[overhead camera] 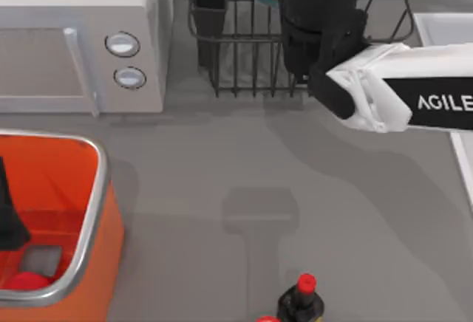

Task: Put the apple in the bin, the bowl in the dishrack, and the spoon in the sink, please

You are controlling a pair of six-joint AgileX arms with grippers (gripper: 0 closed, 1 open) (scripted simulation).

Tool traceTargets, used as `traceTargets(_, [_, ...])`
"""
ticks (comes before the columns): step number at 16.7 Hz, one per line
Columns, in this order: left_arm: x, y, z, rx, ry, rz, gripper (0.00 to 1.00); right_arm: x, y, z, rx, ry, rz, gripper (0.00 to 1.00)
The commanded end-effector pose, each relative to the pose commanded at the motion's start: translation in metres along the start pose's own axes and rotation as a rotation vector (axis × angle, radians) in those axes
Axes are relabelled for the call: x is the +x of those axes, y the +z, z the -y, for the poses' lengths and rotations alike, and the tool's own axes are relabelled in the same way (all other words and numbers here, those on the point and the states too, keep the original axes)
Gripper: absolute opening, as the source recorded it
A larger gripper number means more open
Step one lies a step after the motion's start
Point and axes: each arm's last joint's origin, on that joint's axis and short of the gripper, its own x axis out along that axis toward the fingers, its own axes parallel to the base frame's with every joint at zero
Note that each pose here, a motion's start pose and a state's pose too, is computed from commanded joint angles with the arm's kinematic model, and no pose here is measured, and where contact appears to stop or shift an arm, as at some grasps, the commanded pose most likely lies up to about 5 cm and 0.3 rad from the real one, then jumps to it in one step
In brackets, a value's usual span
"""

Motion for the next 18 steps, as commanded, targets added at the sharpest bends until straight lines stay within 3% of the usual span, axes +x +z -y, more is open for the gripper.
traceTargets(6, [0.0, 0.0, 0.0, 0.0, 0.0, 0.0, 1.0, -0.014, 0.028, 0.037, -0.003, 0.0, -0.001, 1.0])
traceTargets(18, [0.0, 0.0, 0.0, 0.0, 0.0, 0.0, 1.0, -0.079, 0.075, 0.132, -0.005, 0.0, 0.0, 1.0])
